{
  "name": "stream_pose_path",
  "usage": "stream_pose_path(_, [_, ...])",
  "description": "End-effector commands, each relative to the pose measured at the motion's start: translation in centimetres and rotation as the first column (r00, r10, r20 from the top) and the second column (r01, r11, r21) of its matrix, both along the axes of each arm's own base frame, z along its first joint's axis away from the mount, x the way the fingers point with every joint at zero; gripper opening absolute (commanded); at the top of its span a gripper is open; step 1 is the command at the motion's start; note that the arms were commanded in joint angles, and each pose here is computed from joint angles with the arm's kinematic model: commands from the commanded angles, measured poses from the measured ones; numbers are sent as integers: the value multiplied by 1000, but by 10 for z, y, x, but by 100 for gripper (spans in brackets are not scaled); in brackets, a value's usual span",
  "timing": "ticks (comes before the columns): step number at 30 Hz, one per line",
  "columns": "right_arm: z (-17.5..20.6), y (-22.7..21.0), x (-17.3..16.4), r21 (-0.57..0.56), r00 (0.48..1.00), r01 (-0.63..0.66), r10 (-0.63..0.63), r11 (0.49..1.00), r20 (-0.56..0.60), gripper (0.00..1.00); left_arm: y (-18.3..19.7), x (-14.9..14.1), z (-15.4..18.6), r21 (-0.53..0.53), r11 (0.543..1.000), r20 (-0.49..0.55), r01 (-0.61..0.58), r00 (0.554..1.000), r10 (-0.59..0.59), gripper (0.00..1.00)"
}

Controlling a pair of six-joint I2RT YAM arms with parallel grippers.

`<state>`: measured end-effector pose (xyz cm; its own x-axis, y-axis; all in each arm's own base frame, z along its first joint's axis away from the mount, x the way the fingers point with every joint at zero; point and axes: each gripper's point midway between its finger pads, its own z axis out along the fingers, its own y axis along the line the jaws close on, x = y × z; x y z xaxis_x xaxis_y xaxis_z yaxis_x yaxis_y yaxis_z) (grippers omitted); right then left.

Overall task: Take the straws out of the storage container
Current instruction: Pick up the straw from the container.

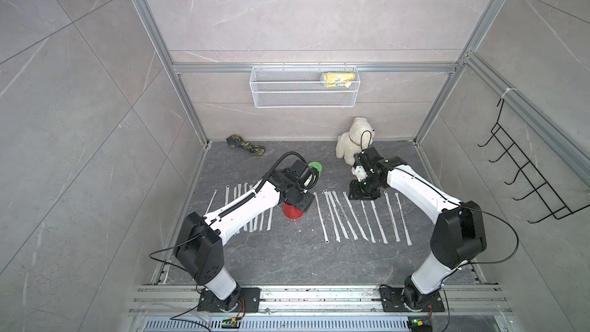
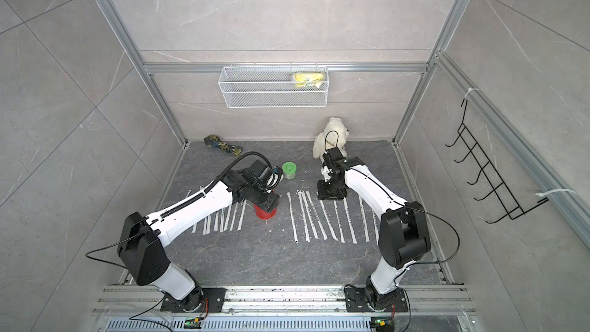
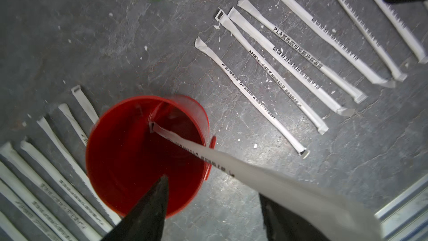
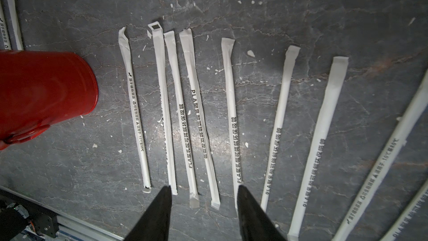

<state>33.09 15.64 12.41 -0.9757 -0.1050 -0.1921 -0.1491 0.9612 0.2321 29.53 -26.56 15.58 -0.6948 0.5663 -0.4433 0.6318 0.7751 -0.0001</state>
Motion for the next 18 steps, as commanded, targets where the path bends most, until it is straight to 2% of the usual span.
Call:
stream_pose_path(1, [-3, 1, -4, 0, 1000, -7, 7, 1000, -15, 49, -9, 16, 10, 12, 999, 60, 35, 998, -35, 50])
stream_pose_path(4, [-4, 1, -4, -5, 1000, -8, 8, 1000, -17, 49, -13, 20, 12, 10, 999, 69, 38, 997, -38, 40])
stream_pose_path(7, [-4, 0, -3, -4, 1000, -7, 7, 1000, -18, 49, -13, 24, 13, 16, 999, 87, 30, 996, -31, 35])
stream_pose_path(18, [0, 1, -4, -3, 1000, -13, 13, 1000, -18, 49, -17, 39, 9, 49, 998, 124, 33, 992, -38, 35])
